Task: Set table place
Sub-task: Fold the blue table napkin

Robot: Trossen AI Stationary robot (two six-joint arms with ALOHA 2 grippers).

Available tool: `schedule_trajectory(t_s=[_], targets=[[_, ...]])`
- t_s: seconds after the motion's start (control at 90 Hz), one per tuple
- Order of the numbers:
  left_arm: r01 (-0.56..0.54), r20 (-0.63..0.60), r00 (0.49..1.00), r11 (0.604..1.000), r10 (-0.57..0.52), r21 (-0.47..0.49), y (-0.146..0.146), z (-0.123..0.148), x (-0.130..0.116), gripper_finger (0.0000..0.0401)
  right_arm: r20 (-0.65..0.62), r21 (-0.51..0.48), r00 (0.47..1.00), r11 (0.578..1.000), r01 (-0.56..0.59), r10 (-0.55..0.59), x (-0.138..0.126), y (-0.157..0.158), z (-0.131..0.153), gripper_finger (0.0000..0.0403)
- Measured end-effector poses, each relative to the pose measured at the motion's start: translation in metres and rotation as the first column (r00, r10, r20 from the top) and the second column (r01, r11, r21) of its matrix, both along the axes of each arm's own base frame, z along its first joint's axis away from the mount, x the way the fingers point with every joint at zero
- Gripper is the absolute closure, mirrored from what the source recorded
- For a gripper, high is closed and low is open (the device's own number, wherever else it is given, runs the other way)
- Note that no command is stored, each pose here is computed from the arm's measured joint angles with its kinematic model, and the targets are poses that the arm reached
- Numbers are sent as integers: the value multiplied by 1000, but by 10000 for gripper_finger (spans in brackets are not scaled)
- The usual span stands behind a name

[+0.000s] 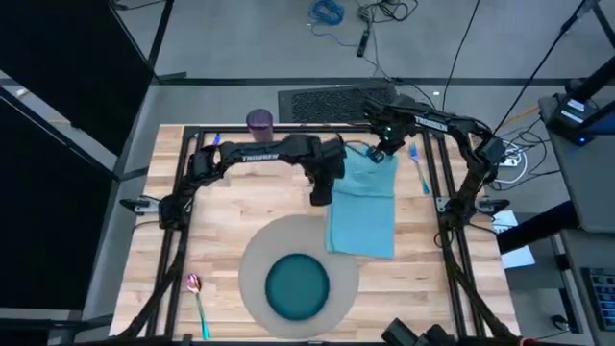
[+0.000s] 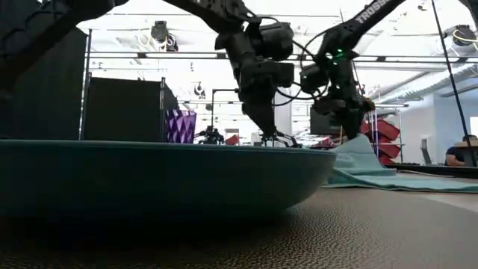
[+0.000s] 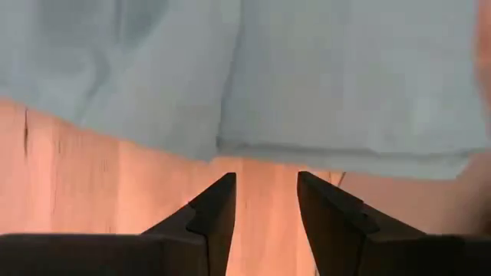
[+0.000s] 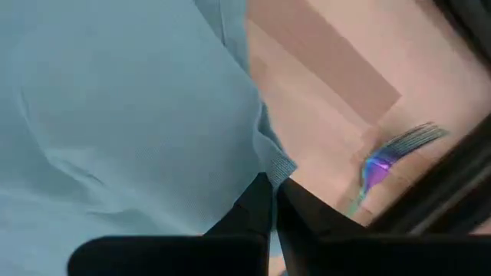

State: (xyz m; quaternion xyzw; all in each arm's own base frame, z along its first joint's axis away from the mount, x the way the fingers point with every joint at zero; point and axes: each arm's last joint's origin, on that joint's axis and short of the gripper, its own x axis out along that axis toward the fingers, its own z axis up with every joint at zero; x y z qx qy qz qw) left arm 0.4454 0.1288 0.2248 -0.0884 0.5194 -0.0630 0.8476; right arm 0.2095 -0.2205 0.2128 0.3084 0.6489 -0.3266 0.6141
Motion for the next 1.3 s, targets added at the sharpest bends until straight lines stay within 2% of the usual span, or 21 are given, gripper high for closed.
schedule_trajectory(t_s=[0.111,0.256,0.344,0.478,0.589,0.667,0.878,1.056,1.189,1.3], targets=[[-42,127,990,991,59,-130,31,6,-1,276,47,13,999,1000,6,-7,-10,3,-7,403],[-168,244,941,949,235,-268,71,17,-4,276,36,32,999,999,1,-3,-19,5,-15,403],[-265,275,891,907,360,-328,93,22,-8,276,30,40,999,999,-12,11,-21,6,-18,403],[-378,289,804,822,519,-426,122,30,-16,276,21,53,999,998,-30,29,-23,8,-22,403],[-427,274,754,763,596,-484,138,30,-22,276,18,57,999,998,-38,37,-25,10,-23,403],[-436,250,748,739,615,-515,146,27,-26,276,24,53,999,998,-44,43,-27,13,-21,403],[-428,206,772,730,602,-533,150,7,-23,276,113,59,992,997,-55,48,-35,27,-11,403],[-326,150,844,714,515,-619,139,-13,-14,276,144,8,988,999,-49,47,-43,30,-3,403],[-212,231,885,792,404,-573,121,-12,-4,276,228,-112,973,994,-19,44,-44,18,6,402],[-134,278,907,842,317,-523,103,0,-1,276,267,-167,963,986,15,31,-47,8,11,396]])
